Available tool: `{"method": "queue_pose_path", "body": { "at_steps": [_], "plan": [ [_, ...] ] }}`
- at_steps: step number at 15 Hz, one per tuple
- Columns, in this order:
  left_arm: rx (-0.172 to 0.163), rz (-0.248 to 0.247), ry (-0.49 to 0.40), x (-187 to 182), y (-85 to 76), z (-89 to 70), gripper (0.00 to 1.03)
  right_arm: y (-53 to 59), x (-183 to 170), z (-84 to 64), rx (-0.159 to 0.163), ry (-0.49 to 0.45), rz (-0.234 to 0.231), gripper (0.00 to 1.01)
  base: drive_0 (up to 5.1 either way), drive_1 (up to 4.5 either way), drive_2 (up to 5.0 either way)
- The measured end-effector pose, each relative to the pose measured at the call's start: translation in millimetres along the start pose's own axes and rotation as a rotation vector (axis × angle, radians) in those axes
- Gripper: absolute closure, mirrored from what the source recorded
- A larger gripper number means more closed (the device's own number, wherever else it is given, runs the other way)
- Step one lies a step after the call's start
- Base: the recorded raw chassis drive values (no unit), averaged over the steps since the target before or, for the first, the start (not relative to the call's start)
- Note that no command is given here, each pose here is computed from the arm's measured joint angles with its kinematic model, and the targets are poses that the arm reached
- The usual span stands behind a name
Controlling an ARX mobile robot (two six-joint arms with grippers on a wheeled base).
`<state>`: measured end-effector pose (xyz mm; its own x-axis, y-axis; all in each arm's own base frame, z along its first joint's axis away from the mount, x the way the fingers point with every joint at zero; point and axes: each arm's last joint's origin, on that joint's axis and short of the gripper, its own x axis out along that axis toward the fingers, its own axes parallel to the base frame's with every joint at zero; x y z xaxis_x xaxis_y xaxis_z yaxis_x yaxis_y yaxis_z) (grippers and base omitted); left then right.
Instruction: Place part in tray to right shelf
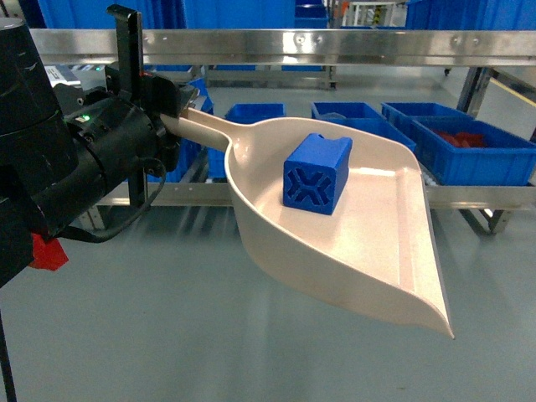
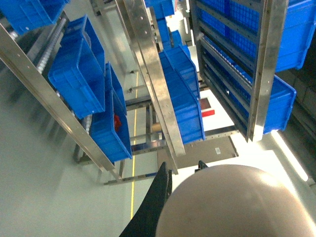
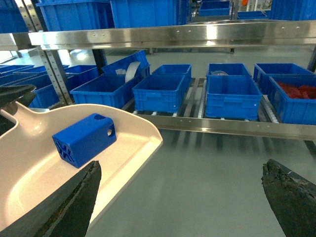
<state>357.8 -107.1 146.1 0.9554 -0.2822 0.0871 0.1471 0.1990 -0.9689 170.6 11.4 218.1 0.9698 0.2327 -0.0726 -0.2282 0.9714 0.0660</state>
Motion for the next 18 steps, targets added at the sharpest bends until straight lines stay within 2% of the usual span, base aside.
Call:
{"method": "queue_pose_path", "body": {
  "at_steps": [4, 5, 8, 18],
  "plan": [
    [0.000, -0.001, 0.004, 0.0, -0.3, -1.3, 0.91, -0.2, -0.1, 0.1, 0.000, -0.001, -0.002, 0.03, -1.7, -1.68, -1.7],
    [-0.001, -0.004, 0.020, 0.0, -1.1, -4.6, 0.91, -0.2, 0.0, -0.1, 0.000, 0.001, -0.002, 0.03, 0.0, 0.00, 0.0],
    [0.000, 0.001, -0.008, 0.0, 0.4, 2.0, 0.91, -0.2, 0.0, 0.0, 0.000, 0.000, -0.002, 0.03, 0.0, 0.00, 0.0],
    [0.000, 0.000, 0.001, 0.0, -0.1, -0.3, 0.91, -0.2, 0.0, 0.0, 0.000, 0.000, -0.002, 0.03, 0.0, 0.00, 0.0]
  ]
}}
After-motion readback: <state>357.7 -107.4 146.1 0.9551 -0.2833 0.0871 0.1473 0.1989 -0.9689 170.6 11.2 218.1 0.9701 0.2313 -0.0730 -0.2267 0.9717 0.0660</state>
